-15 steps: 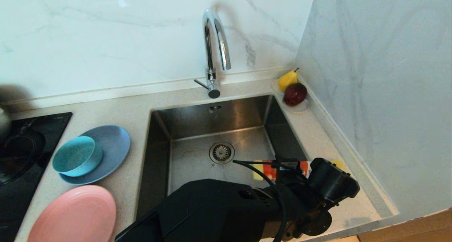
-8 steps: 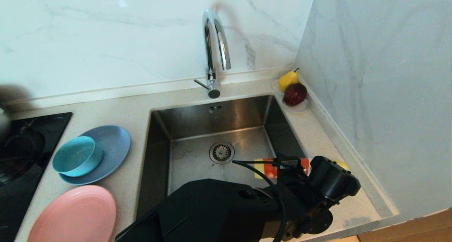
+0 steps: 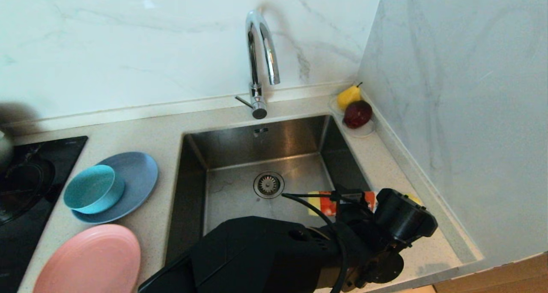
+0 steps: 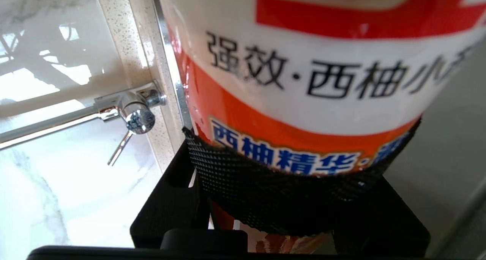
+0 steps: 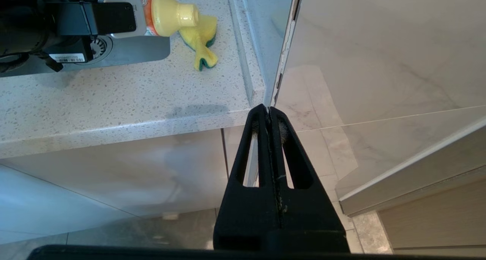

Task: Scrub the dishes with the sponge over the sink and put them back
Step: Place the dish soap on the table

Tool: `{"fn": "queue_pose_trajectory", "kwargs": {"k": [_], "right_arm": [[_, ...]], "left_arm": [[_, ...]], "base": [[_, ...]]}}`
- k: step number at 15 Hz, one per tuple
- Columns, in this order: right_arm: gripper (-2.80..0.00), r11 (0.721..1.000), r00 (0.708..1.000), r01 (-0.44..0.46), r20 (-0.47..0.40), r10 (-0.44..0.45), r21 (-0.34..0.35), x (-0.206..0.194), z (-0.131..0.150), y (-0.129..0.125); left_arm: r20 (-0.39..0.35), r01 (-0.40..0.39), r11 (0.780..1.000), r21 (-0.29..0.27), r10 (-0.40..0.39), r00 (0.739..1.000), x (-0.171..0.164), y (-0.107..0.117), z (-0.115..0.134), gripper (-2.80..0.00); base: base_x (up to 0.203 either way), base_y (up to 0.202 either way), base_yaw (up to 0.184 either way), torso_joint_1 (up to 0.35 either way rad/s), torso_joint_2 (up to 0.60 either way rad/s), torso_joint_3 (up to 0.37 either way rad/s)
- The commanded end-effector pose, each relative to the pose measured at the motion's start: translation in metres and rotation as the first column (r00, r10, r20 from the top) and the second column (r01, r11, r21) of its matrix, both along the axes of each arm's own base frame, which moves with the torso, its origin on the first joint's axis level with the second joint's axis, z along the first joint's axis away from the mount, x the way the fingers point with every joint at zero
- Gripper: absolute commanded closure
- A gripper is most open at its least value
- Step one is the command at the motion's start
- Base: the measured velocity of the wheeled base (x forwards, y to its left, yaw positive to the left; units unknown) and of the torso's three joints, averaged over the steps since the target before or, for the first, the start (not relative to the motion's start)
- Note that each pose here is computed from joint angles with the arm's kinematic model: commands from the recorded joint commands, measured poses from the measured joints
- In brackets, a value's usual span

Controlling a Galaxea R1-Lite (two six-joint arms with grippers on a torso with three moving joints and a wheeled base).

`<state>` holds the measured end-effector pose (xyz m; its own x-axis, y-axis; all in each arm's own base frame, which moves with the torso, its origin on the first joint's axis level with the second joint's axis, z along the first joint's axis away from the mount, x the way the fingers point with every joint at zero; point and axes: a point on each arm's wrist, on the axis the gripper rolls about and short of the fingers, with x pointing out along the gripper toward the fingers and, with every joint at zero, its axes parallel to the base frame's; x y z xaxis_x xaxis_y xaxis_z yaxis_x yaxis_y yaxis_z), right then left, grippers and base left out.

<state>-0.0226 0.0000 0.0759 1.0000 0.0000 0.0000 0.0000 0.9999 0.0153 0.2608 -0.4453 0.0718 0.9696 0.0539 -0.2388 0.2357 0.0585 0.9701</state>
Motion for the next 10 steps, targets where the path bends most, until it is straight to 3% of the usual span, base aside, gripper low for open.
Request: {"fn": "queue_pose_trajectory", "kwargs": {"k": [1,10], "right_arm": [[0.0,1.0,1.0,0.0,0.0,0.0,0.0,0.0,0.0,0.0],[0.0,1.0,1.0,0.0,0.0,0.0,0.0,0.0,0.0,0.0]], "left_arm": [[0.002,-0.001,1.0,0.017,0.001,1.0,-0.0001,-0.0004,-0.0016,0.0],[0.011,-0.015,1.0,0.026,0.015,1.0,0.0001,-0.0002,-0.0021,0.0]], "base": [[0.0,0.0,0.0,0.0,0.0,0.0],[0.0,0.0,0.0,0.0,0.0,0.0]]}}
